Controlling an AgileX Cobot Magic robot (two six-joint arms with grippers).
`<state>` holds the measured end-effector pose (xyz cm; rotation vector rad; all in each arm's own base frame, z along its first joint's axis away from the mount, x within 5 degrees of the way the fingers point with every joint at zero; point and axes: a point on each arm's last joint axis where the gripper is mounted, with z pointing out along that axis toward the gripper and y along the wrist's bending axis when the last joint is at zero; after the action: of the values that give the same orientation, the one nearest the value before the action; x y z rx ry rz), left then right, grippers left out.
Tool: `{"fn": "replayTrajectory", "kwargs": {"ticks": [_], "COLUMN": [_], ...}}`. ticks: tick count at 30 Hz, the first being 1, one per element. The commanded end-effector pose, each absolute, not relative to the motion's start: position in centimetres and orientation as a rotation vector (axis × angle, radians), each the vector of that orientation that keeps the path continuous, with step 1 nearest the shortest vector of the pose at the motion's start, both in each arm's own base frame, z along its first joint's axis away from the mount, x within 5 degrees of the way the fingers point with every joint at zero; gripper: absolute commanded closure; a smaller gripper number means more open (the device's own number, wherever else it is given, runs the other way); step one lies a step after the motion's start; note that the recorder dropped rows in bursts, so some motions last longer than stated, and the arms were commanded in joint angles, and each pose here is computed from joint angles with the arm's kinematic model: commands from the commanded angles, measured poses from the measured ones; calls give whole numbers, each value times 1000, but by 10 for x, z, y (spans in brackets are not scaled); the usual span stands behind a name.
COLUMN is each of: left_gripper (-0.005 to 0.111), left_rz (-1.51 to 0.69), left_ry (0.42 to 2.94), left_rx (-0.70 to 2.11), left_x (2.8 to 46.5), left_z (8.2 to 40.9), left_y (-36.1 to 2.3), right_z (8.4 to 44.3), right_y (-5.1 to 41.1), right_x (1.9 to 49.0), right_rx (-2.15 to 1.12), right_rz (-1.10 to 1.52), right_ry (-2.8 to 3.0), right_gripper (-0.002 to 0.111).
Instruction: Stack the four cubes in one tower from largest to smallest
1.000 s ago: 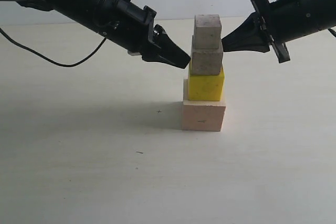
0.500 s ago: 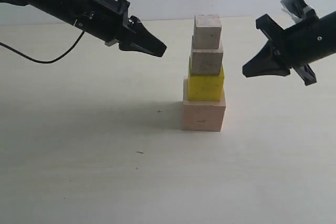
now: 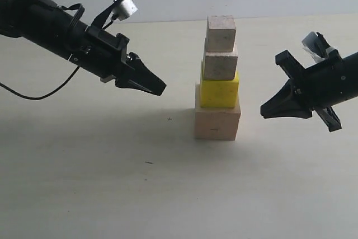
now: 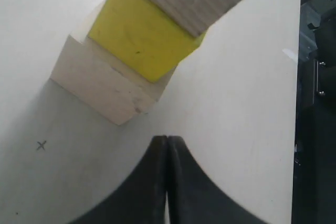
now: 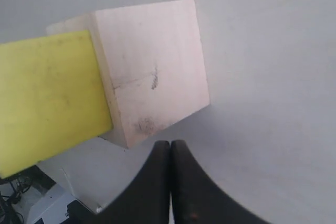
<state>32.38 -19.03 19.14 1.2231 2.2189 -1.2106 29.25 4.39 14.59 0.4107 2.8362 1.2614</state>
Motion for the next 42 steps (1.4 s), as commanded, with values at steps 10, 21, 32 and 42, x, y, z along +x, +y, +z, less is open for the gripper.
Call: {"fn": "replayTrajectory", "kwargs": {"ticks": [10,21,32,42], "left_gripper": [107,107,107,107], "left_rz": [-1250,-1208,-1207,-1229], "left_ry": [2147,2136,2128,2122], "left_rx": [1202,1196,1194,1177], "left_x": [302,296,296,296], "left_z": [213,218,220,221], "left_y": [-185,-181,-181,-182], "right_z": [127,111,105,107], "right_y": [48,50,68,70], "right_x": [304,309,309,312], "right_rx": [454,490,430,423], "right_rz": [1388,1459,1419,1429], "right_ry": [2723,2680,2694,2665], "right_gripper": [108,108,108,108]}}
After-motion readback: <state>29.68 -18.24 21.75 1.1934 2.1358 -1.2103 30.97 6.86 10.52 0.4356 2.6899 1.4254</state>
